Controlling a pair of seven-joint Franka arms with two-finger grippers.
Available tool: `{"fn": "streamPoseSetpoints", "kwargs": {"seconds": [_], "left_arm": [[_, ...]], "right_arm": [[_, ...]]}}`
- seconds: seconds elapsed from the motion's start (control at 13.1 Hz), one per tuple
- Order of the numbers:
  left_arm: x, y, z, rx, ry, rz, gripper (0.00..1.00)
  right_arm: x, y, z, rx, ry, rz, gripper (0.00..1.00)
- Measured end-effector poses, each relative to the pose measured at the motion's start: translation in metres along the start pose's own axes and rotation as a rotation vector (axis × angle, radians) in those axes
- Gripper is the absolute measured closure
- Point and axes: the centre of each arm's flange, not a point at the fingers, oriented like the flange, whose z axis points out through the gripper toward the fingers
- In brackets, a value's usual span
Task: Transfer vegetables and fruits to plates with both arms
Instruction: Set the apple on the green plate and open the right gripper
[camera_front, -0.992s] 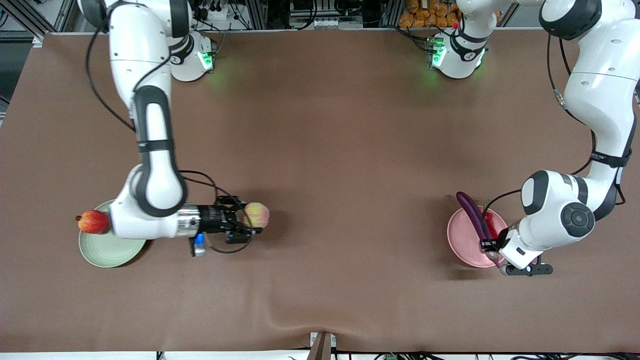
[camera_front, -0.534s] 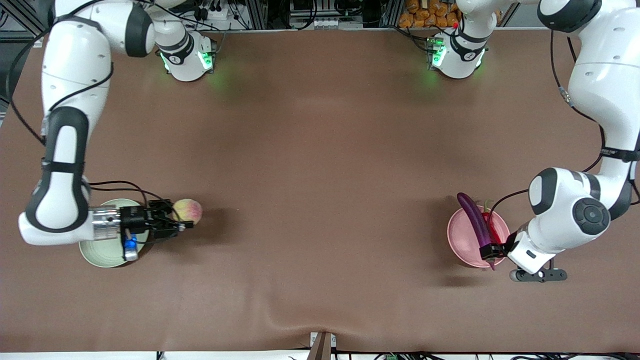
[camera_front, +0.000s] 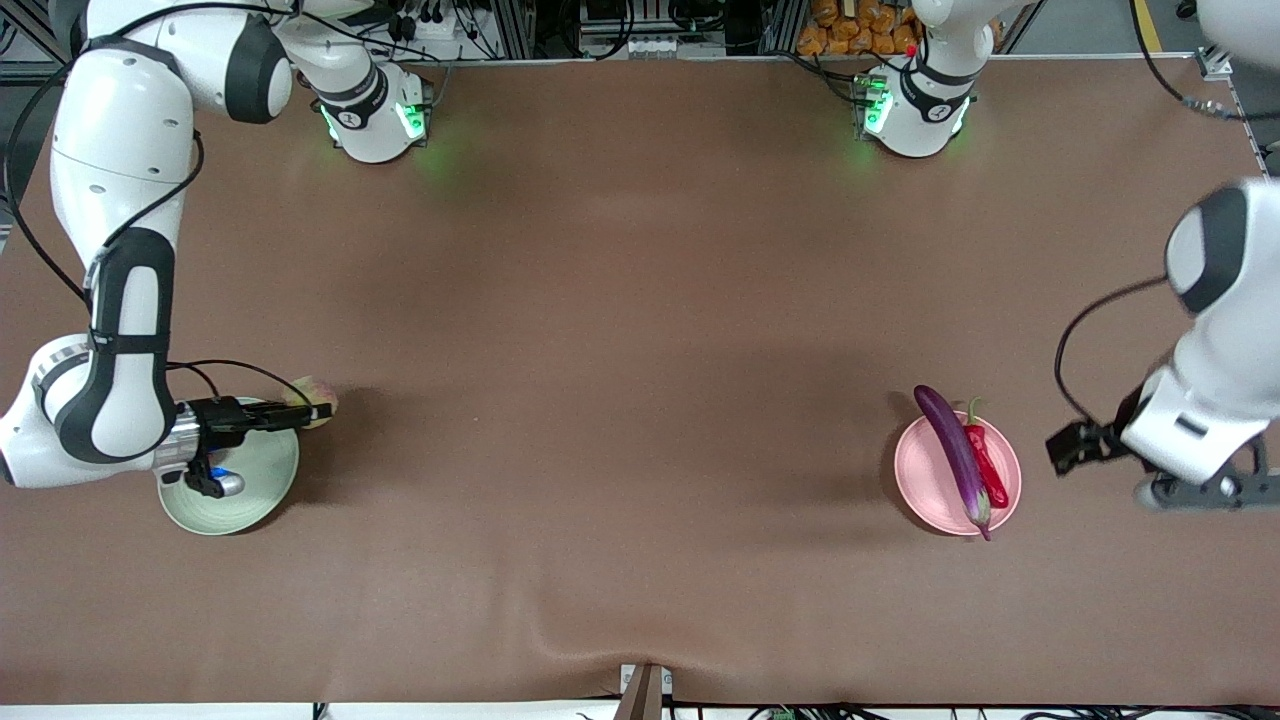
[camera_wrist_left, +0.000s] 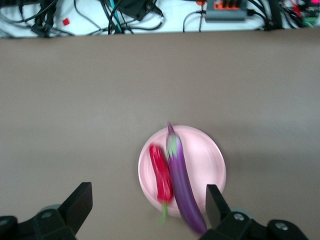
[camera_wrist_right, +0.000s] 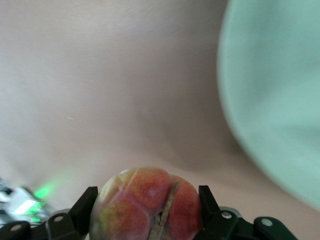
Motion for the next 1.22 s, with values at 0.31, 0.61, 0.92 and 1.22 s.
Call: {"fn": "streamPoseSetpoints", "kwargs": {"seconds": [0.31,0.61,0.92,1.22], "left_arm": [[-0.045,-0.014,-0.098,-0.033,-0.047,-0.074,0.00],[-0.068,-0.021,-0.113,-0.049,-0.107,-0.117,0.00],[-0.099,-0.041,-0.124,-0.054,-0.140,-0.174,0.00],[-0.113,-0.037,-0.131,-0.052,-0.145,-0.167,0.00]], "right_arm": [[0.004,0.031,-0.028,-0.183,0.072,-0.238,0.14],[0.014,0.038,-0.049,-0.330,0.135,-0.492,0.01],[0.016,0.017,-0.060,-0.341,0.152,-0.515,0.00],[-0.010,-0.027,-0.113,-0.345,0.190,-0.483,0.00]]}}
